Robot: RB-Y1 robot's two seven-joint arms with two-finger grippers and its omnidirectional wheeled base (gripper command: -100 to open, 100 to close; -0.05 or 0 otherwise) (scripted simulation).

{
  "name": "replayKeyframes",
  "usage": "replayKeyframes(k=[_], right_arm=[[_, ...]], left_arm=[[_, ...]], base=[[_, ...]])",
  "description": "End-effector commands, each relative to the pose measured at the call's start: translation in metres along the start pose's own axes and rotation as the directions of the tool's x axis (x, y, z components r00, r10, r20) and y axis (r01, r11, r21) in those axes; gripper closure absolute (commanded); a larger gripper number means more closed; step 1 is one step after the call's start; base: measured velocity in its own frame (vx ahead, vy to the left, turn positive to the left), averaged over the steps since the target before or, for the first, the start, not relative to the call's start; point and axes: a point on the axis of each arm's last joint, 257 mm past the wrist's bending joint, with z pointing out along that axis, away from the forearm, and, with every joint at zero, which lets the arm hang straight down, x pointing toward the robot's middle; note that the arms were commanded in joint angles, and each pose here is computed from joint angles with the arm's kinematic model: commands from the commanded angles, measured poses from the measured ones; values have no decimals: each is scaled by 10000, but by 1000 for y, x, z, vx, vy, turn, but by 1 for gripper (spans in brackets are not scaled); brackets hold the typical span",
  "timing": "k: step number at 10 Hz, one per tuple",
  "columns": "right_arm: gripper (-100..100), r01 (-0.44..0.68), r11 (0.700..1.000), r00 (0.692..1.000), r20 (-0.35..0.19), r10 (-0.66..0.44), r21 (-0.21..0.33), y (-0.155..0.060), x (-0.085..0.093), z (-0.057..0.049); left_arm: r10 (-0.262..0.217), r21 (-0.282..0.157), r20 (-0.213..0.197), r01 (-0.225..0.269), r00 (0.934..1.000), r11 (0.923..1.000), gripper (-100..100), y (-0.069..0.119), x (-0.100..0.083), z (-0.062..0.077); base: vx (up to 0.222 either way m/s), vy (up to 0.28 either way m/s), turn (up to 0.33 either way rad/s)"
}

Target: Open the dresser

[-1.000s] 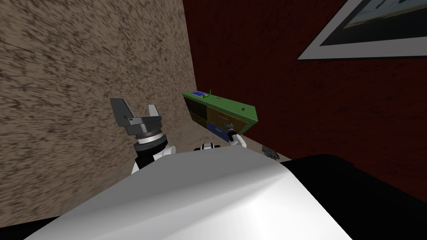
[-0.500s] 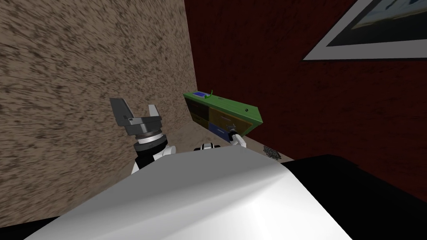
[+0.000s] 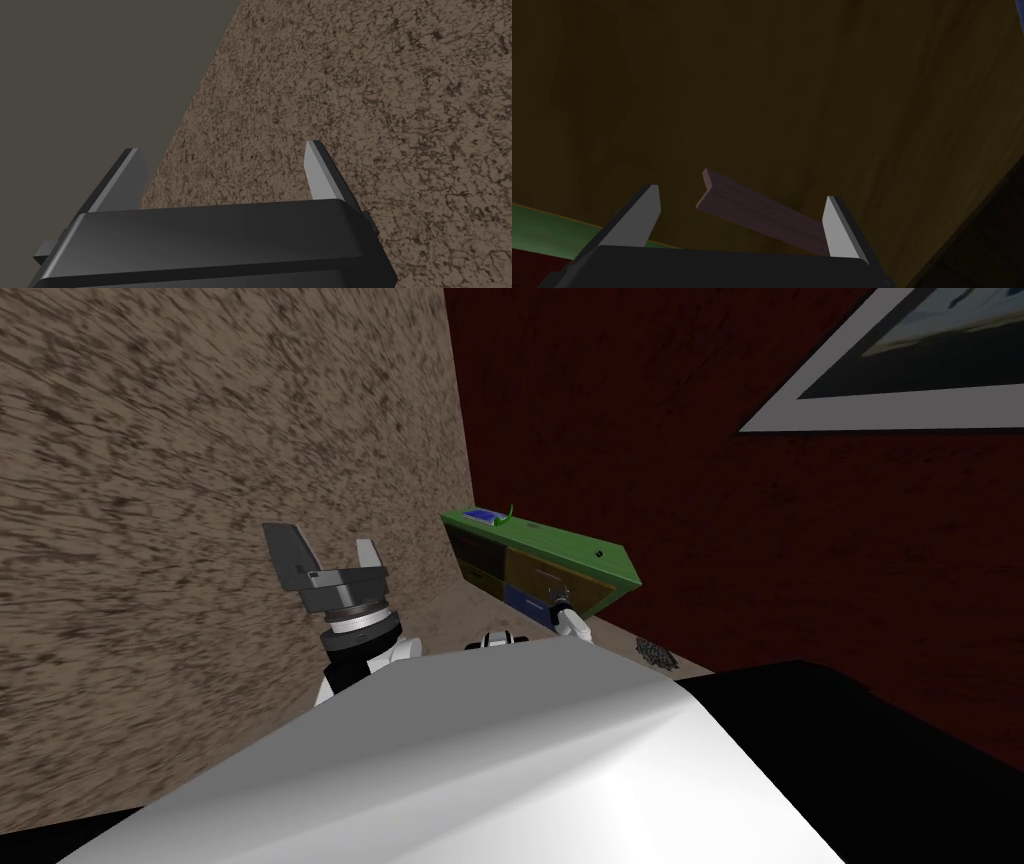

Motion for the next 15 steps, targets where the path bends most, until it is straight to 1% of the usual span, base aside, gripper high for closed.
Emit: replayKeyframes(k=[1,4,5,6,7,8,9,11,14,15], right_arm=[[-100,1181,9912,9929,-210,-1170,598,-22,11,8],[-100,2410,9627,9704,-464,-2370,1227,-47,18,15],[-100,2955,9433,9553,-583,-2899,1510,-59,20,18],[-100,3262,9304,9453,-651,-3197,1672,-67,20,19],[-100,3035,9404,9528,-588,-2979,1538,-60,20,18],[-100,3076,9384,9515,-609,-3017,1574,-61,20,18],[100,3069,9387,9517,-605,-3011,1570,-61,20,18],[100,3100,9385,9507,-541,-3052,1521,-62,17,18],[100,3146,9381,9492,-440,-3115,1446,-62,12,18],[100,3131,9384,9497,-465,-3096,1465,-62,14,19]], left_arm=[[0,-1,0,0,10000,10000,0,0,0,0],[0,0,0,0,10000,10000,0,0,0,0],[0,0,0,0,10000,10000,0,0,0,0],[0,-1,0,0,10000,10000,0,0,0,0],[0,0,0,0,10000,10000,0,0,0,0],[1,0,-1,-1,10000,10000,0,0,0,0],[1,-1,-1,-1,10000,10000,0,0,0,0],[0,0,0,0,10000,10000,0,0,0,0],[-3,2,1,3,10000,10000,0,0,0,0],[-2,1,1,2,10000,10000,0,0,0,0]], base=[[79,122,-39],[71,111,-39],[59,110,-37],[54,102,-33],[23,44,-7],[5,10,2],[0,0,0],[-89,84,-46],[-147,143,-42],[-54,65,-13]])
